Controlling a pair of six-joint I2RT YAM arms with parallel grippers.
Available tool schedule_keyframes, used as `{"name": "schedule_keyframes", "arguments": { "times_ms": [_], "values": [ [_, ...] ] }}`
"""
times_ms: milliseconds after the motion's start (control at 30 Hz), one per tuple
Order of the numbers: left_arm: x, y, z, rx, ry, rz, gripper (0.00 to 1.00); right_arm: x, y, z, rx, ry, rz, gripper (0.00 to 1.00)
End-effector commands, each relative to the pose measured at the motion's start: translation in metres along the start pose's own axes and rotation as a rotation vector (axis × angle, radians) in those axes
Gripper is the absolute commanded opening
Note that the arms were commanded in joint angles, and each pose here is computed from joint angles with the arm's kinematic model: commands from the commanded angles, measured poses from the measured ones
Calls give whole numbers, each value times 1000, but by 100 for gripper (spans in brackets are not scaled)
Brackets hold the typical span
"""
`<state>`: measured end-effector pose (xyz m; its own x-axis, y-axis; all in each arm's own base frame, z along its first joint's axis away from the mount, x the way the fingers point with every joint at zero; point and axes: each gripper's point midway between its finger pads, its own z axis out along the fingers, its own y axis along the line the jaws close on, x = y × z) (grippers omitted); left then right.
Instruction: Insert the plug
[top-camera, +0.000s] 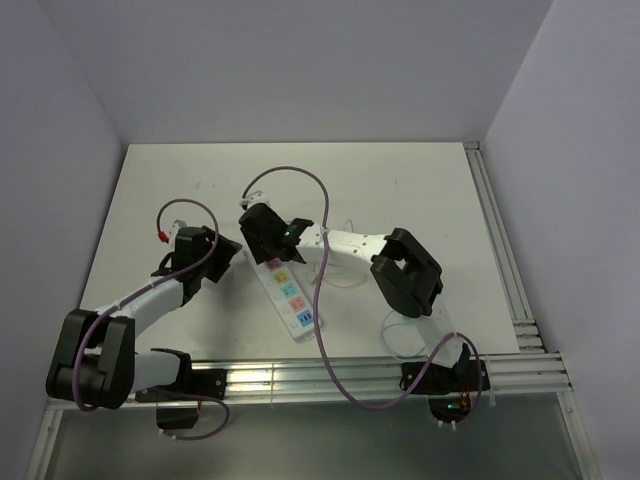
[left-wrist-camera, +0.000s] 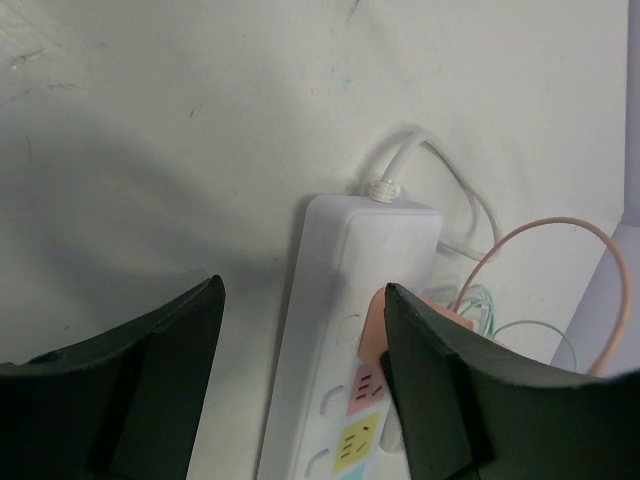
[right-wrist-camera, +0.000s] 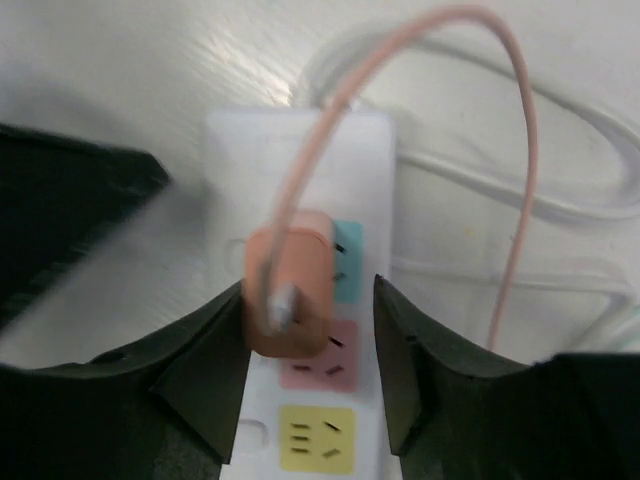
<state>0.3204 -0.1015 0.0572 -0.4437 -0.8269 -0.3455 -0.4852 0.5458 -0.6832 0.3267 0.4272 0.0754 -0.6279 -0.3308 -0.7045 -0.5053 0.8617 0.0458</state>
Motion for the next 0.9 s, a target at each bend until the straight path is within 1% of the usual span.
{"name": "schedule_keyframes", "arguments": {
  "times_ms": [0,100,167,233,267,333,367,433,467,533,567,600,633,667,733,767,867],
  "values": [
    [-12,-3,-10,-3,-49,9,71,23,-18,-12,15,117,-26,59],
    [-16,-6,-17,10,-65,12,71,-2,-12,-34,-27,61,-3,69],
    [-18,-10,-23,23,-72,14,71,-17,-12,-55,-42,29,20,71],
    [-22,-18,-28,52,-86,17,71,-16,-16,-68,-44,18,32,74],
    [-20,-14,-30,38,-77,20,71,-18,-20,-84,-51,-1,48,74],
    [-21,-19,-35,57,-79,25,71,-20,-26,-102,-45,-25,71,75],
    [-21,-21,-37,71,-76,27,71,-17,-33,-118,-40,-41,92,75],
    [-21,-30,-42,115,-76,48,70,-10,-52,-130,10,-43,126,75],
    [-19,-33,-45,134,-63,55,70,-3,-64,-141,35,-50,166,75],
    [-20,-39,-50,158,-73,69,70,5,-97,-149,120,-58,235,74],
    [-17,-43,-52,177,-55,76,70,18,-111,-156,140,-56,277,73],
    [-16,-47,-55,190,-53,82,70,23,-121,-158,149,-53,309,73],
    [-16,-51,-58,206,-56,86,70,27,-146,-159,183,-55,372,72],
    [-16,-54,-60,217,-56,91,70,43,-161,-161,197,-43,411,72],
    [-14,-65,-65,246,-54,102,70,54,-183,-159,195,-28,484,70],
    [-13,-68,-67,255,-53,104,69,66,-212,-160,247,-23,543,69],
    [-9,-81,-76,290,-49,120,68,79,-240,-159,280,-16,629,68]
  ]
}}
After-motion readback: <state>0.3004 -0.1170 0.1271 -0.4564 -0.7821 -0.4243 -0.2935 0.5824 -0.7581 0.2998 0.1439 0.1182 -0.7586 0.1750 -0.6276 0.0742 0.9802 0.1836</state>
